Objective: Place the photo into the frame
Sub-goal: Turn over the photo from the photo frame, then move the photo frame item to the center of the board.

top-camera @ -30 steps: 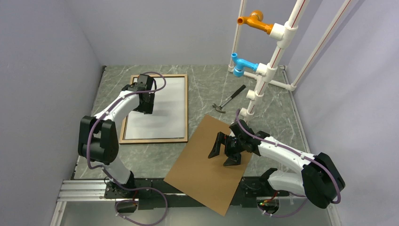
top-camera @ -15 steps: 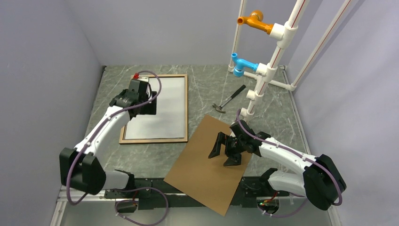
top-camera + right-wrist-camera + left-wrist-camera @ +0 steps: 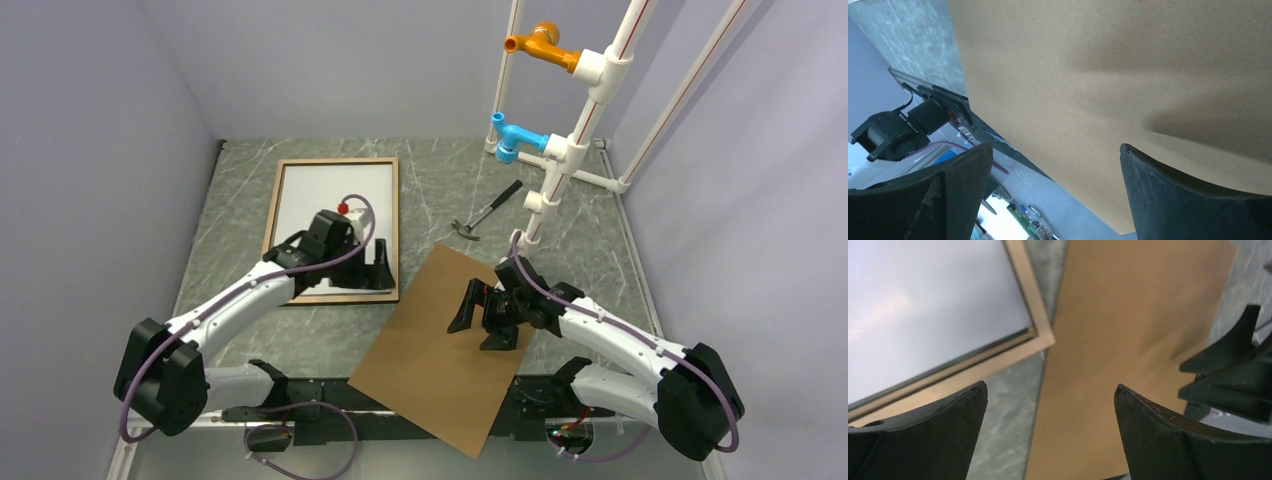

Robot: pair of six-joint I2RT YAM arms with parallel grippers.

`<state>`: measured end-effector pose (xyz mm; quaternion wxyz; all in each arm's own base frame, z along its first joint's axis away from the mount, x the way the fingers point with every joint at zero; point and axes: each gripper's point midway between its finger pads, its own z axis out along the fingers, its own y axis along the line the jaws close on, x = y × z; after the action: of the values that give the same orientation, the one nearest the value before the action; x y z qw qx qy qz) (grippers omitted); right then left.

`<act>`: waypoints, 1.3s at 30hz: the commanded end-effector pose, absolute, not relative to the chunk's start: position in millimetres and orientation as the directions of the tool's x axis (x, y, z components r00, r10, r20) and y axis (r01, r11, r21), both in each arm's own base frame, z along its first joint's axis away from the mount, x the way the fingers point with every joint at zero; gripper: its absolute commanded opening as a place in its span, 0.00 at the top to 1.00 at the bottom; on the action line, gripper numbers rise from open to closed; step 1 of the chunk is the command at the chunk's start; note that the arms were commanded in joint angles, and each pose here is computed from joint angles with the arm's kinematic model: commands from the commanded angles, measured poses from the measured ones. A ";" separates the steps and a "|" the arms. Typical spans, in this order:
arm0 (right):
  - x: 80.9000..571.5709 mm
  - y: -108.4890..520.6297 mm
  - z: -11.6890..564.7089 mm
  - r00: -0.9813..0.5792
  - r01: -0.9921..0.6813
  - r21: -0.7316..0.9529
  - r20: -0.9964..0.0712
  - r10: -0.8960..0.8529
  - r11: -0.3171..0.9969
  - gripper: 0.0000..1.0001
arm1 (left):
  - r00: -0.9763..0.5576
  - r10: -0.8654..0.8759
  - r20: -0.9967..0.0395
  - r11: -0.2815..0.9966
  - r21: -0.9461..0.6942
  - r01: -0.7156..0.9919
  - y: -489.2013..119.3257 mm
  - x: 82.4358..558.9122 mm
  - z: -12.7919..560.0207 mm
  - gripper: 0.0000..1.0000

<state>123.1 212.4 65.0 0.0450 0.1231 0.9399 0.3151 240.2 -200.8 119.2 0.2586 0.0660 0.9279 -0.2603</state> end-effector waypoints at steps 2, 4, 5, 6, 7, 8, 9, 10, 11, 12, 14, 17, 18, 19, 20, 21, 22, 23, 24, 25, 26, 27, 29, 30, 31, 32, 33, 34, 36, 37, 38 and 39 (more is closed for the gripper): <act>121.1 191.3 61.1 -0.934 0.299 0.514 -0.014 0.357 0.804 0.00 | -0.898 0.029 -0.439 0.814 -0.511 0.276 -248.3 215.3 104.9 0.01; 120.4 180.6 59.1 -0.919 0.334 0.478 -0.026 0.393 0.813 0.00 | -0.911 0.068 -0.406 0.836 -0.475 0.274 -253.8 204.6 94.1 0.01; 118.8 173.3 57.3 -0.909 0.357 0.451 -0.032 0.415 0.818 0.00 | -0.914 0.087 -0.395 0.844 -0.459 0.279 -256.5 199.7 89.8 0.01; 118.4 168.4 57.8 -0.901 0.371 0.442 -0.040 0.432 0.816 0.00 | -0.917 0.103 -0.386 0.854 -0.439 0.280 -258.3 194.9 85.7 0.01; 118.1 163.2 58.2 -0.892 0.389 0.430 -0.047 0.450 0.815 0.00 | -0.919 0.114 -0.377 0.864 -0.419 0.279 -258.7 190.8 82.1 0.01; 117.8 157.3 58.4 -0.881 0.407 0.415 -0.056 0.470 0.813 0.00 | -0.920 0.128 -0.370 0.873 -0.398 0.281 -258.9 186.6 78.1 0.01; 117.4 150.8 58.8 -0.869 0.426 0.401 -0.068 0.490 0.811 0.00 | -0.922 0.137 -0.363 0.884 -0.375 0.279 -257.4 182.5 74.5 0.01; 117.4 144.2 59.7 -0.856 0.446 0.387 -0.080 0.511 0.807 0.00 | -0.923 0.138 -0.360 0.898 -0.347 0.270 -254.1 180.5 70.7 0.01; 116.7 136.7 60.0 -0.843 0.465 0.368 -0.095 0.530 0.805 0.00 | -0.923 0.140 -0.359 0.909 -0.324 0.264 -251.0 179.1 68.4 0.01; 116.2 129.6 60.9 -0.828 0.485 0.352 -0.110 0.550 0.801 0.00 | -0.923 0.138 -0.358 0.919 -0.302 0.254 -247.5 178.1 66.0 0.01; 115.4 113.8 61.9 -0.787 0.535 0.317 -0.149 0.598 0.783 0.00 | -0.927 0.137 -0.348 0.932 -0.272 0.240 -241.2 174.6 63.2 0.01; 113.2 93.9 62.7 -0.738 0.583 0.286 -0.206 0.643 0.761 0.00 | -0.928 0.139 -0.344 0.951 -0.215 0.222 -229.1 174.4 59.1 0.00; 111.4 89.2 62.3 -0.727 0.595 0.276 -0.216 0.652 0.755 0.01 | -0.930 0.141 -0.339 0.955 -0.201 0.218 -225.9 173.8 58.3 0.01; 109.6 84.8 61.6 -0.719 0.604 0.265 -0.224 0.658 0.751 0.01 | -0.931 0.145 -0.336 0.956 -0.194 0.219 -224.4 173.0 58.1 0.01; 108.0 83.2 60.6 -0.718 0.607 0.261 -0.224 0.659 0.751 0.01 | -0.930 0.148 -0.336 0.956 -0.192 0.222 -223.6 172.7 58.4 0.00; 106.1 83.0 58.7 -0.723 0.606 0.256 -0.218 0.656 0.753 0.01 | -0.929 0.150 -0.339 0.955 -0.195 0.226 -223.5 172.8 58.6 0.01; 103.8 83.2 55.6 -0.729 0.605 0.249 -0.209 0.652 0.756 0.01 | -0.927 0.154 -0.343 0.953 -0.197 0.231 -223.5 172.6 58.7 0.01; 102.0 84.4 52.2 -0.736 0.602 0.246 -0.197 0.647 0.760 0.01 | -0.925 0.155 -0.346 0.951 -0.202 0.235 -224.0 172.6 58.5 0.01; 99.6 86.3 47.8 -0.745 0.599 0.243 -0.181 0.642 0.763 0.01 | -0.923 0.157 -0.350 0.948 -0.209 0.241 -225.2 173.1 57.8 0.01; 97.2 88.4 43.3 -0.753 0.596 0.241 -0.163 0.637 0.766 0.01 | -0.924 0.159 -0.347 0.944 -0.220 0.245 -226.6 172.8 56.4 0.01; 95.8 91.2 39.3 -0.758 0.595 0.245 -0.146 0.636 0.766 0.01 | -0.926 0.157 -0.344 0.942 -0.231 0.245 -227.9 172.7 55.4 0.01; 94.3 94.3 35.4 -0.765 0.592 0.250 -0.128 0.632 0.766 0.01 | -0.926 0.157 -0.343 0.939 -0.238 0.247 -229.0 173.0 53.9 0.01; 93.4 102.7 30.2 -0.774 0.585 0.275 -0.091 0.627 0.763 0.02 | -0.927 0.151 -0.342 0.933 -0.260 0.248 -231.4 174.3 52.0 0.01; 92.6 105.6 27.6 -0.778 0.583 0.281 -0.076 0.623 0.762 0.02 | -0.927 0.154 -0.341 0.928 -0.273 0.255 -233.5 174.2 51.1 0.01; 91.7 107.0 25.0 -0.781 0.582 0.283 -0.066 0.620 0.763 0.02 | -0.927 0.150 -0.345 0.922 -0.290 0.257 -235.6 176.7 50.5 0.01; 91.1 108.3 22.9 -0.785 0.579 0.283 -0.058 0.617 0.764 0.01 | -0.928 0.146 -0.343 0.919 -0.301 0.256 -236.2 178.0 48.9 0.01; 91.0 109.3 21.5 -0.788 0.576 0.285 -0.054 0.613 0.766 0.01 | -0.931 0.145 -0.336 0.912 -0.319 0.258 -237.4 177.9 46.0 0.01; 91.3 110.4 20.7 -0.791 0.573 0.288 -0.050 0.610 0.767 0.01 | -0.935 0.144 -0.325 0.903 -0.344 0.258 -239.7 177.2 43.6 0.01; 92.9 112.1 20.7 -0.793 0.569 0.296 -0.049 0.607 0.767 0.01 | -0.940 0.145 -0.309 0.884 -0.387 0.264 -244.5 175.4 39.3 0.01; 94.1 112.8 21.1 -0.795 0.564 0.302 -0.053 0.604 0.769 0.01 | -0.940 0.150 -0.306 0.873 -0.406 0.271 -247.8 174.1 38.1 0.01; 95.6 113.4 21.6 -0.796 0.561 0.307 -0.057 0.603 0.769 0.01 | -0.940 0.156 -0.305 0.863 -0.422 0.280 -250.7 172.6 36.6 0.01; 96.7 113.4 21.7 -0.794 0.560 0.311 -0.061 0.604 0.768 0.01 | -0.939 0.158 -0.304 0.854 -0.436 0.284 -253.1 171.8 35.8 0.01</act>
<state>84.3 100.8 16.6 0.0651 0.3172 0.9406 0.1021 173.3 -231.2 34.0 0.1336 0.0921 0.9699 -0.1817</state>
